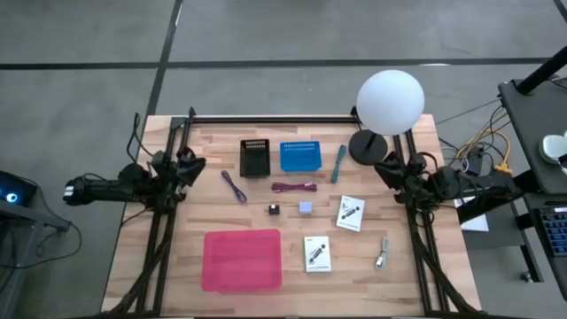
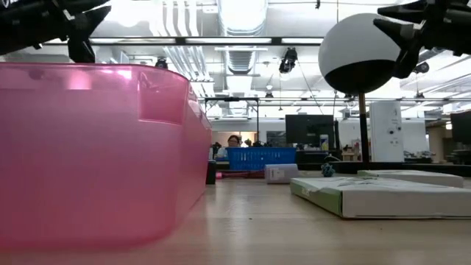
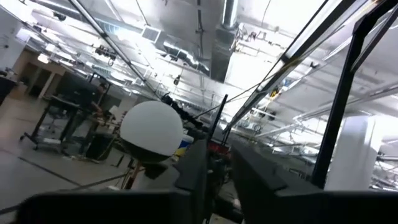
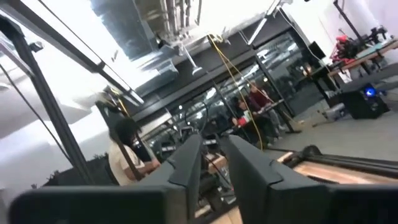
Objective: Pick and place items into bin
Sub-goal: Put the white charger cable into the pink bin
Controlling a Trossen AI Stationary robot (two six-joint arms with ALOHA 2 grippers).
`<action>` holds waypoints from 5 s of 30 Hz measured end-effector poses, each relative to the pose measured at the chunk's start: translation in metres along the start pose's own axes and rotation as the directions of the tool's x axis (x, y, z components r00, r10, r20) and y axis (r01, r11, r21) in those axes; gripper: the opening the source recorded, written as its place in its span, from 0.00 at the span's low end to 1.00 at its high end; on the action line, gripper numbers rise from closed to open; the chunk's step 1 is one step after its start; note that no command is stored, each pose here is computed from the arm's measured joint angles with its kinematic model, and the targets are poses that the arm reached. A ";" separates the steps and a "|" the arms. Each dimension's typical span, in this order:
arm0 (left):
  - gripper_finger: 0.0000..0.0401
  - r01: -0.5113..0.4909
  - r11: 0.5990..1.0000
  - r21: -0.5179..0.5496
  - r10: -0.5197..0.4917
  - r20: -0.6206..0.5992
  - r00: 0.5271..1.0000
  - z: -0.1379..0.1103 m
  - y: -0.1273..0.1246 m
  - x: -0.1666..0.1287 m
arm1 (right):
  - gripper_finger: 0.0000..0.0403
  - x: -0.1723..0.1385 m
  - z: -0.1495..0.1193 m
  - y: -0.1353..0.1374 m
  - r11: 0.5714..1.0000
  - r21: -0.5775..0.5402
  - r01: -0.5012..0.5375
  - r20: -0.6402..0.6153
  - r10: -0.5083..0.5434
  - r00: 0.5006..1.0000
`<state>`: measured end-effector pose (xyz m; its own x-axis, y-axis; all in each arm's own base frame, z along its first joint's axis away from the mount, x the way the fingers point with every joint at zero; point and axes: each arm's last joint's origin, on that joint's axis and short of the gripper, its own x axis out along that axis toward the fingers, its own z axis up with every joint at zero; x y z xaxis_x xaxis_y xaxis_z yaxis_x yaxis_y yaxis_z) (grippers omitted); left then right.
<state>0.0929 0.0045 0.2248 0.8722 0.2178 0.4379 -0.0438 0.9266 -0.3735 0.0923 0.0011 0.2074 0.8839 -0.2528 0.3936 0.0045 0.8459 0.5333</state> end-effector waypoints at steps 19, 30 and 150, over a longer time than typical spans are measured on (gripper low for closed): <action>0.36 0.052 0.998 -0.033 -0.047 0.143 0.989 0.017 -0.009 0.013 | 0.42 0.052 0.051 0.051 0.989 -0.145 0.005 -0.333 -0.054 0.941; 0.36 0.049 0.998 -0.031 -0.044 0.134 0.990 0.015 -0.009 0.014 | 0.42 0.081 0.052 0.068 0.985 0.026 0.170 -0.594 -0.121 0.795; 0.36 -0.132 0.991 -0.036 0.135 0.128 0.983 0.000 0.003 0.007 | 0.31 0.001 -0.151 0.083 -0.025 -0.602 0.798 -0.737 -0.368 -0.567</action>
<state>0.0994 0.0089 0.2267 0.7887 0.3786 0.4843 -0.1406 0.8781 -0.4574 0.1641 0.1424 0.1391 -0.1580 0.1785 -0.9712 0.9870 0.0591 -0.1497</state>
